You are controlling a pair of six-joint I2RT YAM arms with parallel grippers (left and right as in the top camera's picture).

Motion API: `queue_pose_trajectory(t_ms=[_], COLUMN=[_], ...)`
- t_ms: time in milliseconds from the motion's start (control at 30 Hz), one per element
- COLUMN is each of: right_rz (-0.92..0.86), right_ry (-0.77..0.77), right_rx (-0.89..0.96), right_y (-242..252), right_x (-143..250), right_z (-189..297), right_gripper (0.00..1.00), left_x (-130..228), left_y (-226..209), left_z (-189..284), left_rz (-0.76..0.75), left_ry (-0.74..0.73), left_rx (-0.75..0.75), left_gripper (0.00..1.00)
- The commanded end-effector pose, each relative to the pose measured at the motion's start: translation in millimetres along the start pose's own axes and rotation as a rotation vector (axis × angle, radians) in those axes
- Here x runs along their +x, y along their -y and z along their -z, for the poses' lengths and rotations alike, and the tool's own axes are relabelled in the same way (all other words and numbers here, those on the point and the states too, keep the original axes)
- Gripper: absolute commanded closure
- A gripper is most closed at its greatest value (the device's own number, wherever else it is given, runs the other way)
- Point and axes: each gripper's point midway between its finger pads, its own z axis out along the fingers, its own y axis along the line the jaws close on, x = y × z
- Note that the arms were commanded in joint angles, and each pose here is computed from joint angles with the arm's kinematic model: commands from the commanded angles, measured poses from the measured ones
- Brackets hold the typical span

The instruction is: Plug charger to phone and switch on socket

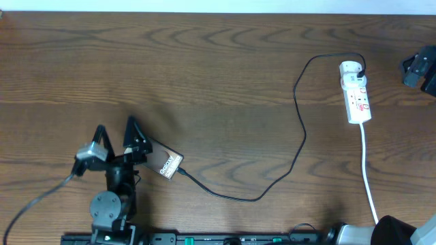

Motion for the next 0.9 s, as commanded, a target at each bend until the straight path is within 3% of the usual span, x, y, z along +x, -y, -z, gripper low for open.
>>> queue_pose_trajectory(t_ms=[0, 133, 367, 567, 767, 867], right_rz=[-0.008, -0.008, -0.008, -0.008, -0.008, -0.008], right_ry=[0.003, 0.003, 0.003, 0.003, 0.003, 0.003], right_rx=[0.001, 0.001, 0.001, 0.001, 0.001, 0.001], right_y=[-1.0, -1.0, -1.0, -1.0, -1.0, -1.0], right_x=[0.3, 0.3, 0.3, 0.3, 0.3, 0.3], right_z=[1.2, 1.2, 1.2, 1.2, 1.2, 1.2], right_gripper=[0.01, 0.01, 0.01, 0.01, 0.01, 0.01], left_x=[0.9, 7.9, 49.0, 54.1, 76.9, 76.8], left_y=[-28.3, -45.8, -89.2, -83.6, -56.8, -56.9], left_z=[7.8, 10.4, 30.1, 29.4, 29.2, 29.2], left_rz=[-0.026, -0.1, -0.161, -0.176, -0.342, -0.357], left_ry=[0.078, 0.043, -0.143, -0.174, -0.295, -0.295], left_rx=[-0.079, -0.147, -0.302, -0.258, -0.06, -0.059], left_gripper=[0.07, 0.07, 0.07, 0.07, 0.07, 0.07])
